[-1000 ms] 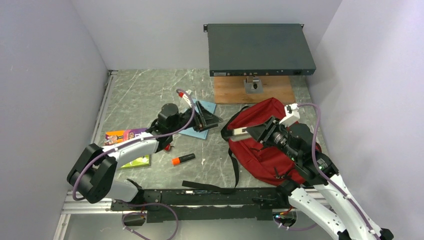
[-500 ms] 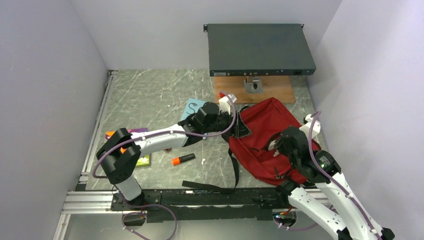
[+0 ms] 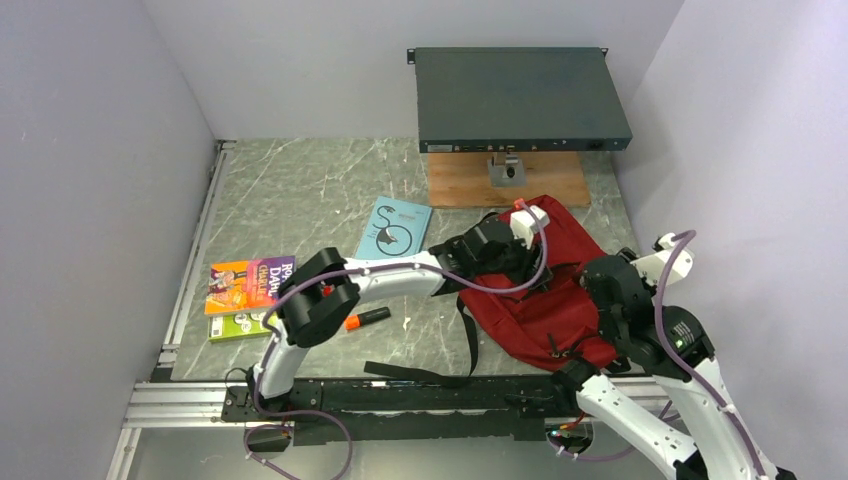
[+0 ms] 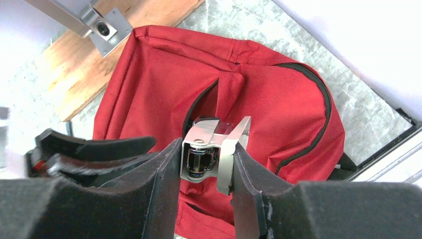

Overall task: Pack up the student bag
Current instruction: Place the stationery in the student bag.

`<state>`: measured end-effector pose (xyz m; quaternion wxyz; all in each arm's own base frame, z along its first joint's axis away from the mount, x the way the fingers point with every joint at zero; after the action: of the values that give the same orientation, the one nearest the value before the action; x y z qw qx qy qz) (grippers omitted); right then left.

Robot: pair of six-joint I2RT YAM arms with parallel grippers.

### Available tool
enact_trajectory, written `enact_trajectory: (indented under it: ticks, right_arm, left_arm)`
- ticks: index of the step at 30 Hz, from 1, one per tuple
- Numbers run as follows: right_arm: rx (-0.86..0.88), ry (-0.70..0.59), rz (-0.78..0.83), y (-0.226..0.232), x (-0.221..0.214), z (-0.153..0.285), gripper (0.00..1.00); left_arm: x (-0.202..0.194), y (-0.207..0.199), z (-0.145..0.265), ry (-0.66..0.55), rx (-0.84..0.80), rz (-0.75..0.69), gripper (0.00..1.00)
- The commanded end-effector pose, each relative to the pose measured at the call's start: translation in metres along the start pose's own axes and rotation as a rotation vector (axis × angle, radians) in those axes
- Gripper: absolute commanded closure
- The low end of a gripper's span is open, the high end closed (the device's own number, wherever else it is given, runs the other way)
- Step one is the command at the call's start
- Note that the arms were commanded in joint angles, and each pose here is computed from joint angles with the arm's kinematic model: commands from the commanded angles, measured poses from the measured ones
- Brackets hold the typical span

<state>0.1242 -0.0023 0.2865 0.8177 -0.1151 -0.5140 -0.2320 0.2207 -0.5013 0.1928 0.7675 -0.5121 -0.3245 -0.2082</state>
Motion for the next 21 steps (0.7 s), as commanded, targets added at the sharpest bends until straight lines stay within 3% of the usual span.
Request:
enact_trajectory:
  ticks: [1,7,21]
  right_arm:
    - [-0.019,-0.036,-0.101,-0.012,0.002,0.004,1.0]
    - [0.014,-0.08,-0.112,-0.018,0.014,0.013,1.0]
    - [0.088,-0.075,-0.167,-0.023,0.009,0.021,1.0]
  left_arm:
    - [0.006,0.006,-0.024,-0.067,0.104,-0.134,0.45]
    - [-0.012,0.008,-0.054,-0.053,0.158,-0.215,0.35]
    - [-0.037,0.045,-0.083,-0.035,0.33,-0.233,0.49]
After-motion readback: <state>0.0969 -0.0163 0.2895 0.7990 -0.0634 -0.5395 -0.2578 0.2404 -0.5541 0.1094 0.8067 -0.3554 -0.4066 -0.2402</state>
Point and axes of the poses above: each gripper's point midway between its finger pads, its own z axis back along the fingers, its own y axis along the line the jaws close on, x = y × z, the point moved 6 cm from there along z, back along the fingers, and after that the axes turned 14 degrees about z, right-handed, at the moved point
